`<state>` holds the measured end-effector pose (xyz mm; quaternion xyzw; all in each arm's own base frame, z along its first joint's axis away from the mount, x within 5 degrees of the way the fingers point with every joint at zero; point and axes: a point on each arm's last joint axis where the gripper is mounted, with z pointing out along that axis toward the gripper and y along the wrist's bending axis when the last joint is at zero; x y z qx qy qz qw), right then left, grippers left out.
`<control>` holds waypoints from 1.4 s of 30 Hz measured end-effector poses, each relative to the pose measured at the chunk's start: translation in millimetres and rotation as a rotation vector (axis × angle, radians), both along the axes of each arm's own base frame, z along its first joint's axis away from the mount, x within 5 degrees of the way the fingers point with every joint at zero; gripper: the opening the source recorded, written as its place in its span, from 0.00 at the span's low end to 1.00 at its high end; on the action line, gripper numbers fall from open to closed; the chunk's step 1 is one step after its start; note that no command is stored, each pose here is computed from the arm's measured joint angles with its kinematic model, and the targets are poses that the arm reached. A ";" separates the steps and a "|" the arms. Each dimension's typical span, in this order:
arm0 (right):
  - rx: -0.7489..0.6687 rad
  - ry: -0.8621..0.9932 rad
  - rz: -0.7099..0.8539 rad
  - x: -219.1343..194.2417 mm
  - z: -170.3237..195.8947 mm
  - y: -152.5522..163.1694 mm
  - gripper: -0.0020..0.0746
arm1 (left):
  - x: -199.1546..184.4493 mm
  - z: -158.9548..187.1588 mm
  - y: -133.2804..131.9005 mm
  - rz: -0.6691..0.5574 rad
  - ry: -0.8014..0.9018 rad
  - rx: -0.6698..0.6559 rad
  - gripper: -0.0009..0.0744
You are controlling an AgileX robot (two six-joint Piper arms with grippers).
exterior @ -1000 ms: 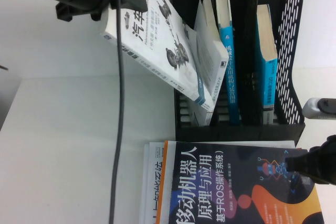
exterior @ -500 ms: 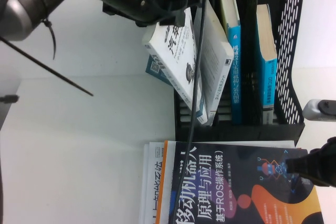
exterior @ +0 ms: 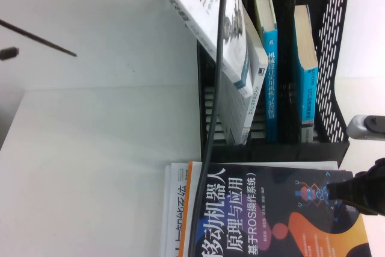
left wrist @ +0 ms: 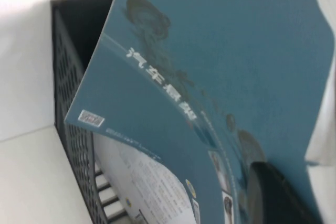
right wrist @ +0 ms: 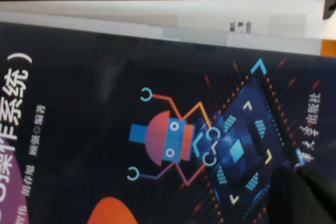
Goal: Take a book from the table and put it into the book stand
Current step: Place the book on the book shelf
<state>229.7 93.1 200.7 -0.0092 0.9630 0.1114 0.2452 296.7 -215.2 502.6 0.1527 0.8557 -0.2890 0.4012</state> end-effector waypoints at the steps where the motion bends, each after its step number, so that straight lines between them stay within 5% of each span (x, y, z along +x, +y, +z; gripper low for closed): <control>1: 0.000 0.000 0.000 0.0 0.0 0.0 0.02 | -2.2 4.5 1.4 -0.003 -0.010 -0.003 0.17; 11: 0.000 0.000 0.000 0.0 0.0 0.0 0.02 | -4.2 0.6 5.6 0.003 0.034 0.075 0.17; 22: -0.005 0.015 0.001 -1.2 -0.7 -0.4 0.02 | 29.2 -43.2 -7.4 0.073 0.147 0.198 0.17; 38: -0.012 0.020 0.011 -1.8 -1.1 -0.5 0.02 | 76.9 -93.6 -39.9 0.121 0.183 0.124 0.17; 42: -0.021 0.004 0.036 -5.3 5.2 -1.8 0.02 | 79.0 -100.9 -46.5 0.083 0.209 0.108 0.26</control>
